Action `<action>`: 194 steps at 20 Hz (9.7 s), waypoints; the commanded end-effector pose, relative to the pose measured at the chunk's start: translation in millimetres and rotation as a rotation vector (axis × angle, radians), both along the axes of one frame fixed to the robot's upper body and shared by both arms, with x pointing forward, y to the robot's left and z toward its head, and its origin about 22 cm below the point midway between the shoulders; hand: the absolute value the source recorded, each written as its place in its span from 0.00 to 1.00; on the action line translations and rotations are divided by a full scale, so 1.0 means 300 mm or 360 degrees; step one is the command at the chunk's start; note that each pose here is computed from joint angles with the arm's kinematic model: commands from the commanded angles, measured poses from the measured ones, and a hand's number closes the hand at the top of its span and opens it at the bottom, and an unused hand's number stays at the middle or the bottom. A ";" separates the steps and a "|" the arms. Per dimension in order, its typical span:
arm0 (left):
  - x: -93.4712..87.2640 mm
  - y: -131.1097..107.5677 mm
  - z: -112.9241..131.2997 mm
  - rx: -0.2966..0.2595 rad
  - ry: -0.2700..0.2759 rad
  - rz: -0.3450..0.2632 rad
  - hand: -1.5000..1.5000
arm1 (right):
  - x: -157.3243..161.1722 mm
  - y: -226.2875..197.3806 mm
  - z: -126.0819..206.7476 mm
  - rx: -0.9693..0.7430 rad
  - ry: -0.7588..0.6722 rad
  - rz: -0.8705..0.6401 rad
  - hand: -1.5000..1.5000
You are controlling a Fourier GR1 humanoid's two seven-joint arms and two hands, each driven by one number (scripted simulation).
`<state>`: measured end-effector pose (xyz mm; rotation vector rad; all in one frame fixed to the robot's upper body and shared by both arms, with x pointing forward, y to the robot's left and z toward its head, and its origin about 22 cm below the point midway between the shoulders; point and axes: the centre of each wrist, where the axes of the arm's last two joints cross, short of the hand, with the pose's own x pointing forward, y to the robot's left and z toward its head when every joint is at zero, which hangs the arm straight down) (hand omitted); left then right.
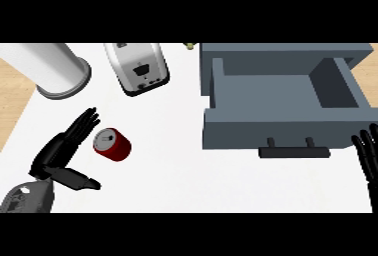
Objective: Pick up the can, place it into the drawer and close the drawer
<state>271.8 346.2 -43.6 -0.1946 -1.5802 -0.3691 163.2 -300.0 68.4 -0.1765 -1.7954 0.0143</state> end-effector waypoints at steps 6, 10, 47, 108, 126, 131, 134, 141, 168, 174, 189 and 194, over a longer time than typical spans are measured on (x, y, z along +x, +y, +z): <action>0.009 0.080 -0.060 0.0020 0.0059 0.0007 0.00 | -0.006 0.034 0.018 0.0009 -0.0012 0.0008 0.00; 0.026 -0.009 -0.120 -0.0026 0.0093 0.0053 0.00 | -0.009 -0.022 0.052 0.0033 -0.0028 0.0006 0.00; 0.201 -0.153 -0.140 -0.0067 0.0089 -0.0104 1.00 | -0.010 -0.027 0.081 0.0013 -0.0001 0.0014 0.00; 0.363 -1.068 0.873 -0.0104 -0.0335 0.0314 1.00 | -0.071 -0.018 0.107 0.0035 -0.0068 -0.0056 0.00; 0.453 -1.246 0.939 0.0075 -0.0336 0.0400 1.00 | -0.006 -0.005 0.123 0.0023 -0.0081 -0.0025 0.00; 0.482 -1.247 0.941 0.0090 -0.0252 0.0422 1.00 | -0.010 -0.010 0.083 0.0043 -0.0042 0.0033 0.00; 0.504 -1.221 0.886 0.0102 -0.0296 0.0405 1.00 | 0.026 -0.028 0.160 -0.0008 -0.0097 -0.0003 0.00; 0.511 -1.206 0.799 0.0200 -0.0362 0.0489 1.00 | 0.073 0.032 0.101 0.0027 -0.0080 0.0012 0.00; 0.537 -1.147 0.668 0.0283 -0.0411 0.0737 0.00 | 0.053 0.022 0.159 -0.0016 -0.0174 0.0091 0.00; 0.527 -1.158 0.670 0.0203 -0.0362 0.0747 0.00 | 0.075 0.029 0.206 -0.0390 -0.0275 0.0060 0.00; 0.487 -1.214 0.723 0.0015 -0.0412 0.0725 0.00 | 0.124 0.135 0.249 -0.1138 -0.0385 0.0021 0.00; 0.489 -1.220 0.738 0.0042 -0.0408 0.0711 0.00 | 0.172 0.173 0.209 -0.1458 -0.0329 -0.0013 0.00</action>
